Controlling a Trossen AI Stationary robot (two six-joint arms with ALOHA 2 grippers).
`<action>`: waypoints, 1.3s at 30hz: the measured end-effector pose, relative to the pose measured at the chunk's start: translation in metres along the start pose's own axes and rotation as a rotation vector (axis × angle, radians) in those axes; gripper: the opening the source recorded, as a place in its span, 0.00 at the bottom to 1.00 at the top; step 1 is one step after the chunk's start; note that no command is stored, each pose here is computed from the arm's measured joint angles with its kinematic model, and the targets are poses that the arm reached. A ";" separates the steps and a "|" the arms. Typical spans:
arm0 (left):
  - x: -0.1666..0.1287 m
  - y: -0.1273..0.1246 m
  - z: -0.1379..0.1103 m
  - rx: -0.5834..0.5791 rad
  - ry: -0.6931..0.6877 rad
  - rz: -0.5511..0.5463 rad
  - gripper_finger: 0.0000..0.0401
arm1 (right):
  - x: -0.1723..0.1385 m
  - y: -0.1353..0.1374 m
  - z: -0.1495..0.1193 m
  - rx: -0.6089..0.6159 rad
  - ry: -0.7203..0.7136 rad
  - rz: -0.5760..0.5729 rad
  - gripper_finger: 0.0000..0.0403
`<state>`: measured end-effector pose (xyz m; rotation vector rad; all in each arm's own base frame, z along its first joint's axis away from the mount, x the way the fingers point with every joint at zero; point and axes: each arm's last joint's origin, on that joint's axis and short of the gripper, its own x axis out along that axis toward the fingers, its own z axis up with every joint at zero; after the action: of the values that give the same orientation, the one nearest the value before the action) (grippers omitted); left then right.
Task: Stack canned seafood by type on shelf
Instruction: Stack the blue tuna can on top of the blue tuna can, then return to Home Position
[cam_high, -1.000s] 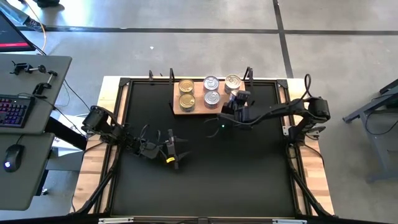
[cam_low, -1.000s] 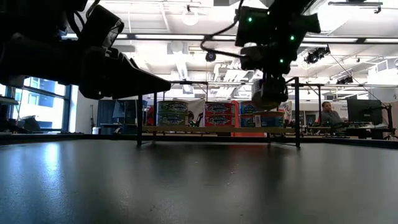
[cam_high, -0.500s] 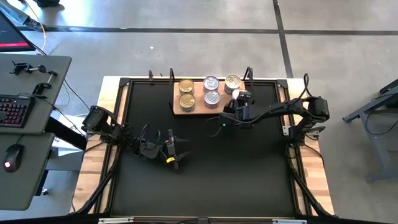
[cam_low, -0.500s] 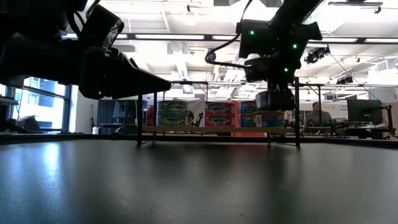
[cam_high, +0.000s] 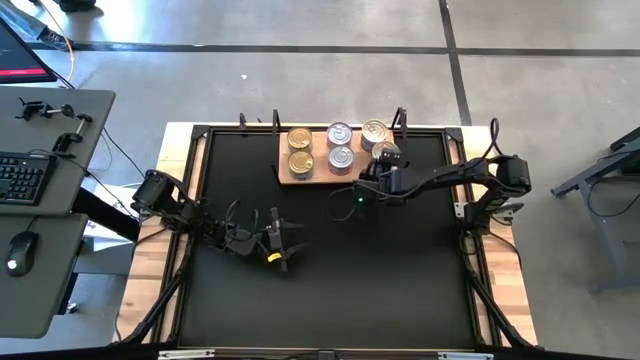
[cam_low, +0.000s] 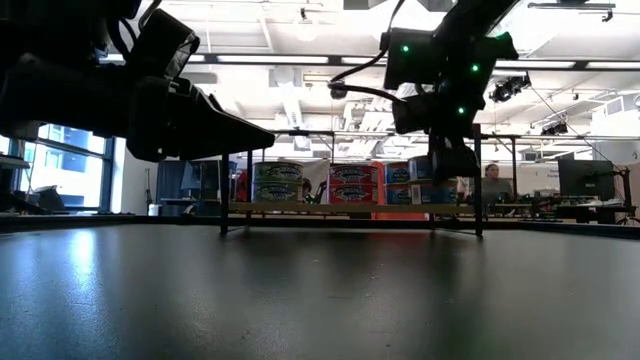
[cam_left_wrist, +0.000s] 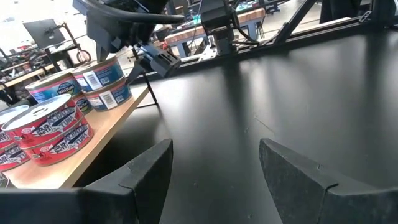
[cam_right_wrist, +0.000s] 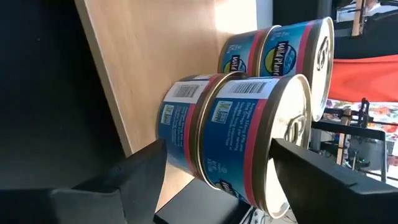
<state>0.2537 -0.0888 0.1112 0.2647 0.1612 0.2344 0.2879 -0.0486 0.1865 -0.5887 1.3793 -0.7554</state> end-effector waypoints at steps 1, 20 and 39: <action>0.000 0.000 0.000 0.000 0.000 0.000 0.58 | 0.000 0.000 0.000 0.001 0.000 0.000 0.68; 0.000 0.000 0.000 -0.001 0.000 0.000 0.58 | -0.013 -0.035 0.026 0.139 -0.062 0.188 0.58; -0.002 -0.003 -0.001 0.007 0.007 -0.011 0.58 | -0.020 -0.039 0.029 0.171 -0.108 0.084 0.58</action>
<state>0.2526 -0.0916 0.1101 0.2695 0.1706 0.2236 0.3113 -0.0601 0.2325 -0.4290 1.2193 -0.7546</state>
